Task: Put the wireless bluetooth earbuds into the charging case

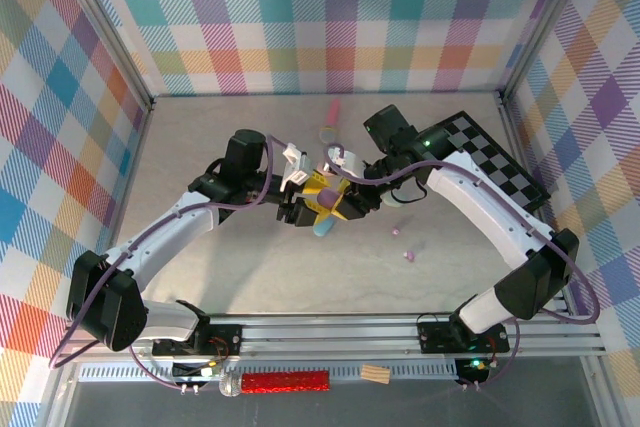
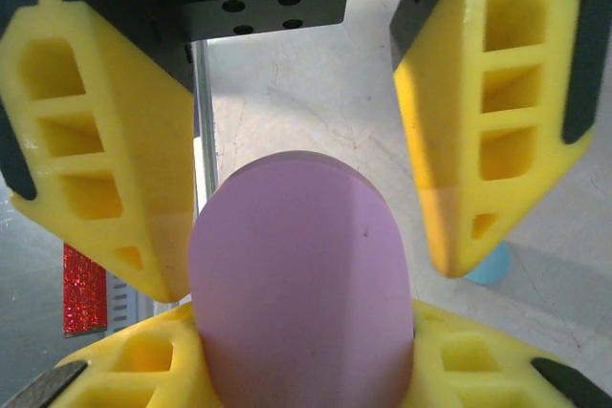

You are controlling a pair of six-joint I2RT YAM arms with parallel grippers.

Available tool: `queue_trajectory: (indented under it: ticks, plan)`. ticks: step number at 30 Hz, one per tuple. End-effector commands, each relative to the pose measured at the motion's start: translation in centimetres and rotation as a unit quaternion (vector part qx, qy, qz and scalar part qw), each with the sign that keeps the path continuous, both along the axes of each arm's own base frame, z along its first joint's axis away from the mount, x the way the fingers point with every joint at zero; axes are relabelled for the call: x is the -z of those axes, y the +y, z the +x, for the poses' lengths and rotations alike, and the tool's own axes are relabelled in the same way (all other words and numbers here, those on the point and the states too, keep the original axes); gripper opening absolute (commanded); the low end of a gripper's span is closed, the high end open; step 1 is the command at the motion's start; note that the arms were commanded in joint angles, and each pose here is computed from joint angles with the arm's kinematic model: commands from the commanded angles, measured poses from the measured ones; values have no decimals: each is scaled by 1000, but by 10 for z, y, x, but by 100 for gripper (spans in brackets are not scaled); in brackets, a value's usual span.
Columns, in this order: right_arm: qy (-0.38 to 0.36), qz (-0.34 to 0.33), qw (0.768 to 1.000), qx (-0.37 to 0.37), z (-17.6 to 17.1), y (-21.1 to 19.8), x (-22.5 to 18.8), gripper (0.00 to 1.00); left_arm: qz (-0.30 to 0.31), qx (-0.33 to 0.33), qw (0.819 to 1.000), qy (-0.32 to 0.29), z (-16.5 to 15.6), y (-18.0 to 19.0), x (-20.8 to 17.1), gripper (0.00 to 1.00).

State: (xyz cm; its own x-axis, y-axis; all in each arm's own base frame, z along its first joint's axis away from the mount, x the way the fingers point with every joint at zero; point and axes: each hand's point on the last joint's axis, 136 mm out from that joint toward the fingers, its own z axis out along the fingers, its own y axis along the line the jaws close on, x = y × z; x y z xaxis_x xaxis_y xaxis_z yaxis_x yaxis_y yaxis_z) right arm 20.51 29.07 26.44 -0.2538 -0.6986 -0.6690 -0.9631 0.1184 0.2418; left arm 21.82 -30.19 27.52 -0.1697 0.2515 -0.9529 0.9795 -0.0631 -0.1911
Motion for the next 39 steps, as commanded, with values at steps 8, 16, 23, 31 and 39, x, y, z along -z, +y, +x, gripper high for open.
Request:
queue_trajectory:
  ticks: [8, 16, 23, 31, 39]
  plan:
    - [-19, 4, 1000, -7, 1, 1, -8, 32, -9, 26, 1000, -2, -10, -4, -10, 53]
    - [-27, 10, 1000, -4, 1, 1, -13, 32, -7, 25, 1000, -1, -9, -5, -7, 52]
    - [-27, 12, 1000, -4, -1, 0, -13, 32, -6, 26, 1000, -6, -10, -4, -6, 56]
    - [-24, 18, 1000, -5, -1, 2, -14, 32, -5, 27, 1000, -5, -10, -5, -7, 50]
    - [-29, 22, 999, -2, 0, 2, -17, 32, -3, 29, 1000, -7, -12, -4, -5, 39]
